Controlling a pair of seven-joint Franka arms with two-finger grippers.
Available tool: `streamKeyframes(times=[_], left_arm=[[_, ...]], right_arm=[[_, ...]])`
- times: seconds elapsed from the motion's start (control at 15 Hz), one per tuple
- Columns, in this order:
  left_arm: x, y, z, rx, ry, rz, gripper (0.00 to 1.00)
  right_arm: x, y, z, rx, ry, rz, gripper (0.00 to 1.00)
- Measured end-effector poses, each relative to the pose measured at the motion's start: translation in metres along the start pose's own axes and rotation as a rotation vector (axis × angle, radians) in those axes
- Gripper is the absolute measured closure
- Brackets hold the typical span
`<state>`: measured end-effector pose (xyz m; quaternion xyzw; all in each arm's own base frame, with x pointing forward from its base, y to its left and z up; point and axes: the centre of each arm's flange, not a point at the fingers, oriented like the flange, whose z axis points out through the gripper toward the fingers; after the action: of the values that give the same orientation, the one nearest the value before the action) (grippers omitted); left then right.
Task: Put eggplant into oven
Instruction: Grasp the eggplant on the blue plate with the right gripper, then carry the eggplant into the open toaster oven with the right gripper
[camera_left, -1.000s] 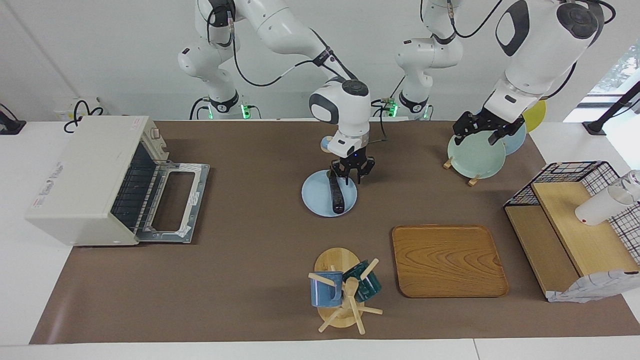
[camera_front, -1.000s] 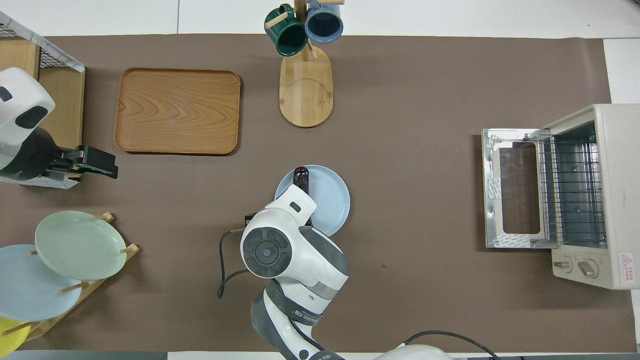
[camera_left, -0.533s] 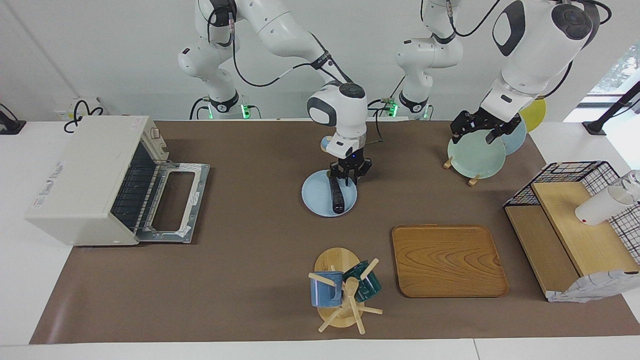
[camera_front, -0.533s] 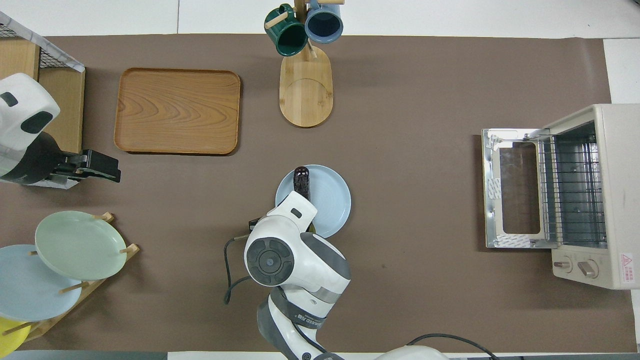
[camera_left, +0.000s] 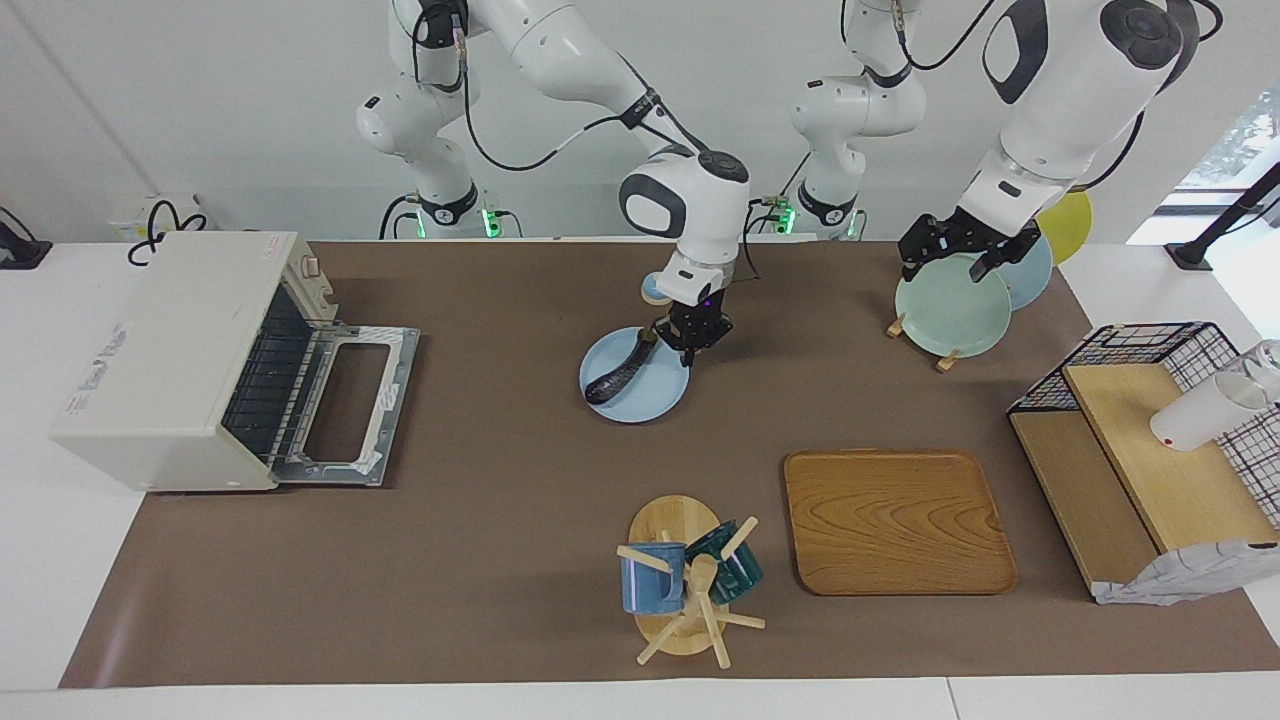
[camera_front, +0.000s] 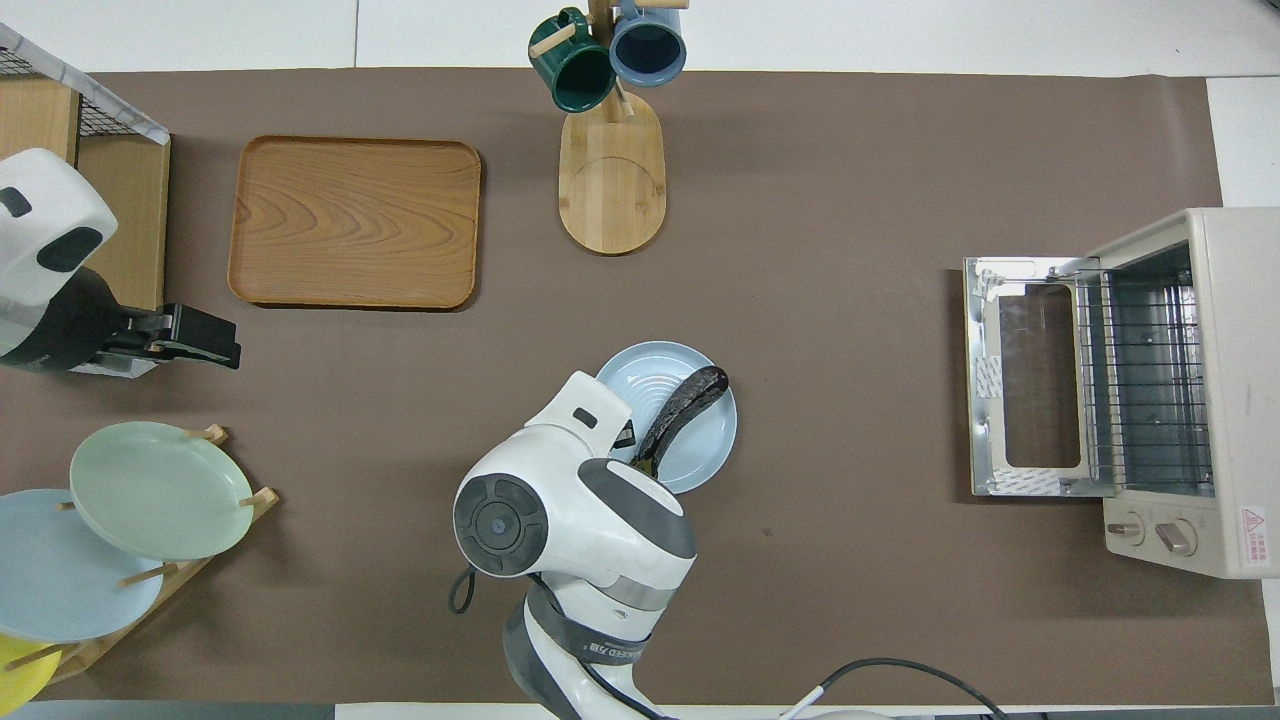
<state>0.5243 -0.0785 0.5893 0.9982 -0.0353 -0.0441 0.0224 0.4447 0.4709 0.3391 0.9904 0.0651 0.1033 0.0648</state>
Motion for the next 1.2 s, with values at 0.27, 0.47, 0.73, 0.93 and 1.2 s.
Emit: streamKeyframes(times=[0.27,0.47,0.73,0.93,1.2], left_arm=[[-0.004,-0.008,-0.017,0.035,-0.001,-0.006,0.0],[-0.004,-0.018,-0.019,0.036,-0.003,-0.015,0.0],[-0.003,-0.018,-0.018,0.035,-0.005,-0.014,0.0],[-0.003,-0.013,-0.019,0.034,-0.003,-0.007,0.0],[-0.003,-0.012,-0.019,0.026,-0.002,-0.006,0.0]], right_arm=[[0.033,0.076,-0.041,-0.072,-0.053,0.064,0.98],[0.044,0.135,-0.059,-0.119,-0.1,0.122,0.98],[0.035,0.205,-0.041,-0.19,-0.152,0.16,0.98],[0.034,0.26,-0.022,-0.23,-0.193,0.127,0.98],[0.048,0.334,-0.009,-0.217,-0.205,0.07,0.98]])
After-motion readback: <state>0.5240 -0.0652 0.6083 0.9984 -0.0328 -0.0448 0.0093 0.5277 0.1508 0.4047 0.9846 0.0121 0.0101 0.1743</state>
